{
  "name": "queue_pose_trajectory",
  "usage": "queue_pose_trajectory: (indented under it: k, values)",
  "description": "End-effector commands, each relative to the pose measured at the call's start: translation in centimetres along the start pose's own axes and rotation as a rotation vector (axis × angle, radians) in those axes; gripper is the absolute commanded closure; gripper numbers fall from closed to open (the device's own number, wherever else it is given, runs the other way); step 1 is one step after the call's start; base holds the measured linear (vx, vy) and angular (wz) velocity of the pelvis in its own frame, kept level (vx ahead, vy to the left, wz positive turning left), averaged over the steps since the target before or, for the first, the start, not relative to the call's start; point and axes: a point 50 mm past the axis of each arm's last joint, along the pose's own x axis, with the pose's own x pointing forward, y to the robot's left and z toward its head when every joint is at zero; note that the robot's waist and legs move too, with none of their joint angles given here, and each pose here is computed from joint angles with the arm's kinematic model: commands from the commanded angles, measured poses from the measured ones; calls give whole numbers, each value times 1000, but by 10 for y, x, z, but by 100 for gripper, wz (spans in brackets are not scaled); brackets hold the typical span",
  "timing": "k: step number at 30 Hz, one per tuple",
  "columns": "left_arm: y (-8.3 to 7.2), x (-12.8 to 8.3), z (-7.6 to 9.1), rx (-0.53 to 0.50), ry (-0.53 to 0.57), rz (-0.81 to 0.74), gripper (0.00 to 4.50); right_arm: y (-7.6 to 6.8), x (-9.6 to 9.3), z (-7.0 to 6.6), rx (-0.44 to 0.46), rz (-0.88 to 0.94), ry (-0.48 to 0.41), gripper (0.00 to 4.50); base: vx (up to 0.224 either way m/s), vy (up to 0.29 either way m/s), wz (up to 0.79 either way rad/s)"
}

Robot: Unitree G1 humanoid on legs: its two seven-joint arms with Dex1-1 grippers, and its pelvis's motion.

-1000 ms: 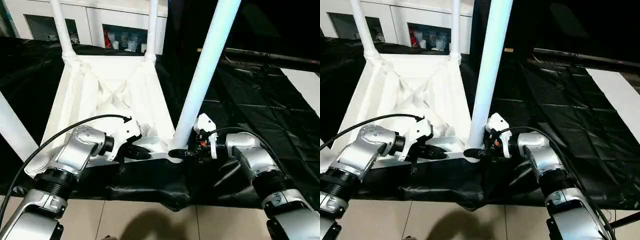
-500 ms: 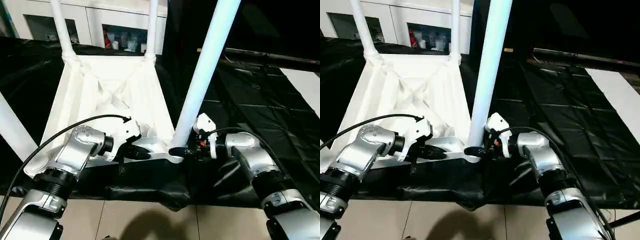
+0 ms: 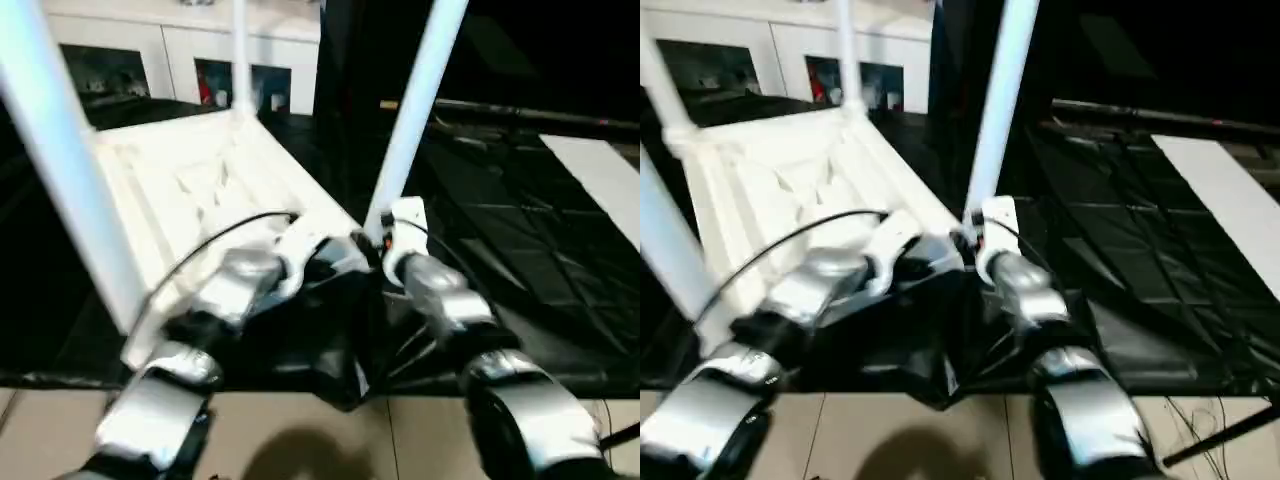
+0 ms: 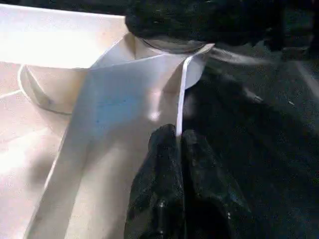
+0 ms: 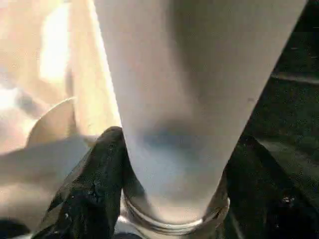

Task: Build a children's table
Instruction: Rotate leg to tighten

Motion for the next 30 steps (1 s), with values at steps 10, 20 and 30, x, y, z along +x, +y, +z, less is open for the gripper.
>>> queue_pose_trajectory:
  k: [10,20,30]
  values:
    - [15,-11,-16,5,-1,34,450,26,-2,8,-39,325,-83,123,0,0,0]
    - [11,-40,-37,103,36,-313,450,-15,-25,-1,-372,590,33,57,0,0,0]
    - [9,-72,-54,155,106,-544,450,-23,-49,-3,-407,855,71,57,0,0,0]
